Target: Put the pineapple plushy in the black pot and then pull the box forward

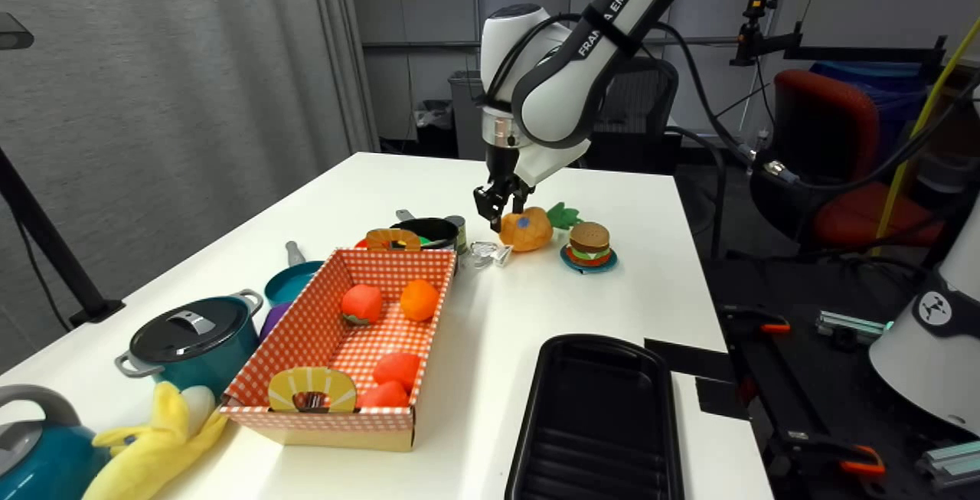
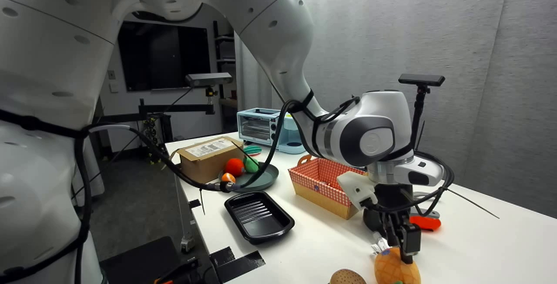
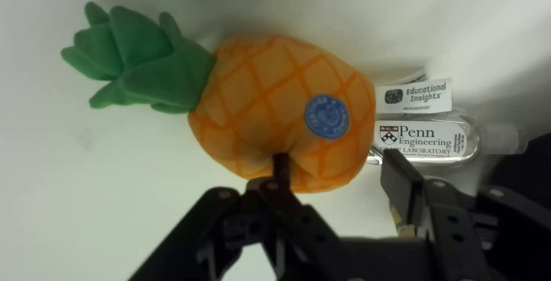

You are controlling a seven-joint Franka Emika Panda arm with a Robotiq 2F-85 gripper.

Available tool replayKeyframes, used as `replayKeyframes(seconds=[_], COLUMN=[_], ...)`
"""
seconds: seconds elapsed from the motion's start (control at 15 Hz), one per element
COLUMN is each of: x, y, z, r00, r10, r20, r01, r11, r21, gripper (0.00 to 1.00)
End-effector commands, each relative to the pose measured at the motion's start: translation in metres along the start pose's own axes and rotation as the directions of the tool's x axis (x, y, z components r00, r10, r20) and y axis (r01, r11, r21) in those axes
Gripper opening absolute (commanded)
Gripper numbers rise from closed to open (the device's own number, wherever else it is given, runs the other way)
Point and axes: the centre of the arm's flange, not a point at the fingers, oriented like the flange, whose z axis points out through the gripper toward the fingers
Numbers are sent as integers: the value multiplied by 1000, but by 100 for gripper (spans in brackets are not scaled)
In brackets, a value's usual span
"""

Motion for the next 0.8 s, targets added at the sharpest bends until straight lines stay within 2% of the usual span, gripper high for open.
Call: replayKeyframes(seconds=[0.0, 0.27, 0.53, 0.73], x=[3, 4, 4, 8], y=[2, 6, -3, -28], z=[6, 6, -5, -43], r00=[1000, 999, 999, 993], r10=[17, 47, 37, -21], r20=[-2, 0, -29, -120], r01=[-17, -47, -36, 29], r11=[999, 998, 999, 998], r21=[37, 46, 40, 61], gripper=[29, 1, 1, 1])
